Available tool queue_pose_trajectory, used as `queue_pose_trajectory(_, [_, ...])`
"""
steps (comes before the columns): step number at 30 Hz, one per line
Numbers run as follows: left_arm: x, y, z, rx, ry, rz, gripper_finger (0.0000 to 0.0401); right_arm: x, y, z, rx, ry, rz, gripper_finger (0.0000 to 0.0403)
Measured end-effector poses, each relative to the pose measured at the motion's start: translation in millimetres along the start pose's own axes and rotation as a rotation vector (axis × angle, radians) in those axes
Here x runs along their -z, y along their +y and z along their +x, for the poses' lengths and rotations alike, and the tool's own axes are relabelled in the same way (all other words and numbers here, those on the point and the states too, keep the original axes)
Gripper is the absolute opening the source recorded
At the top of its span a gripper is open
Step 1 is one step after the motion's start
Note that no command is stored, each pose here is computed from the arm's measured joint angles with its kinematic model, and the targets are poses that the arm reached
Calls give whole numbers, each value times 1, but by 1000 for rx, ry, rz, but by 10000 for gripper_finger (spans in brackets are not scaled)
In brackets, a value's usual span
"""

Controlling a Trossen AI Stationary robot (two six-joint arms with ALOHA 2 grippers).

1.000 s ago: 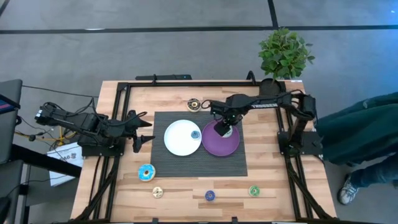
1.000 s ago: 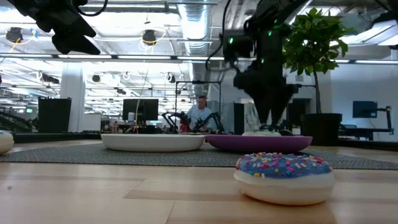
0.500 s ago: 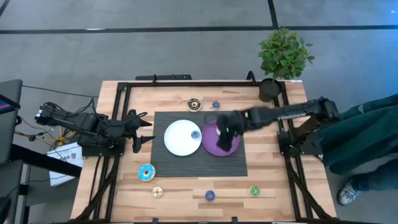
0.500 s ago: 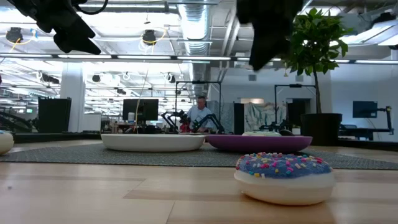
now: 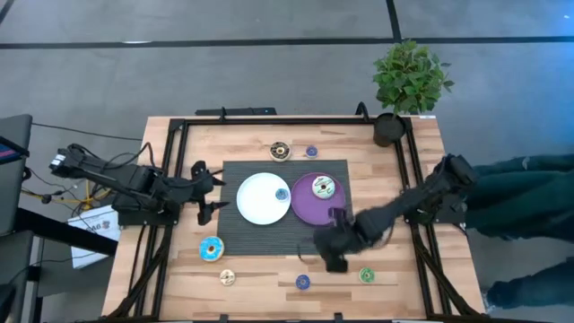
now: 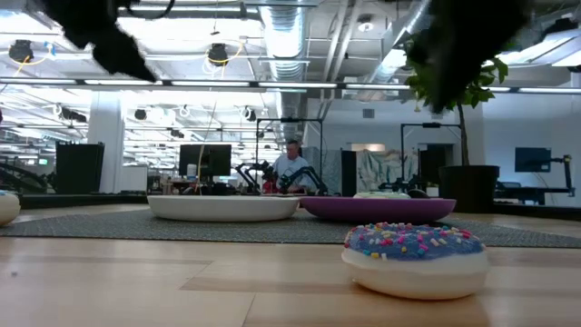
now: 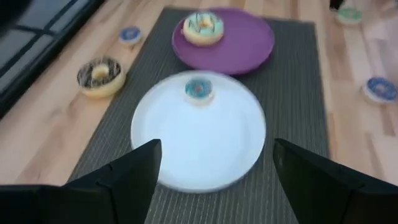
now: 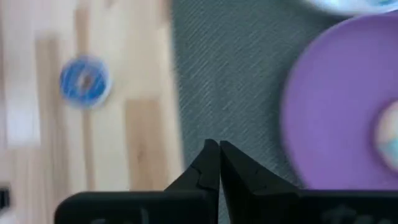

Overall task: Pick & Place donuts
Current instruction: Put the small white donut on the white plate

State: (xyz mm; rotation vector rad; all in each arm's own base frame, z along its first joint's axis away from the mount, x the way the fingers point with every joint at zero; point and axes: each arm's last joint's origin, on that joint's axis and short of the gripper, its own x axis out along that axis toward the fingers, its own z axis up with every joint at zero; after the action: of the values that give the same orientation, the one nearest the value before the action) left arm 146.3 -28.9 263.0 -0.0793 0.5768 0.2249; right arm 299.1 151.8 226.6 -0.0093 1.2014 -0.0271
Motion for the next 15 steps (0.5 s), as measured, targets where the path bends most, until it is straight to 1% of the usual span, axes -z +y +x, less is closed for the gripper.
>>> queue_pose_trajectory(2, [-11,-6,0,-3,-9,20,300,6,12,2,0,6,-24,4])
queue_pose_trajectory(4, [-19,-13,2,5,11,54,300,13,18,6,4,-20,-23,2])
queue_pose_trajectory(6, [-30,-23,4,10,13,80,300,25,18,13,-17,-78,-2,1])
queue_pose_trajectory(7, [-34,-28,5,3,30,100,300,31,18,16,-49,-127,19,1])
queue_pose_trajectory(9, [-40,-39,10,-12,59,128,300,45,13,19,-100,-199,53,1])
queue_pose_trajectory(11, [-48,-50,13,-24,79,133,300,57,7,21,-133,-248,65,1])
queue_pose_trajectory(15, [-61,-73,22,-35,129,106,300,75,-9,11,-130,-322,54,0])
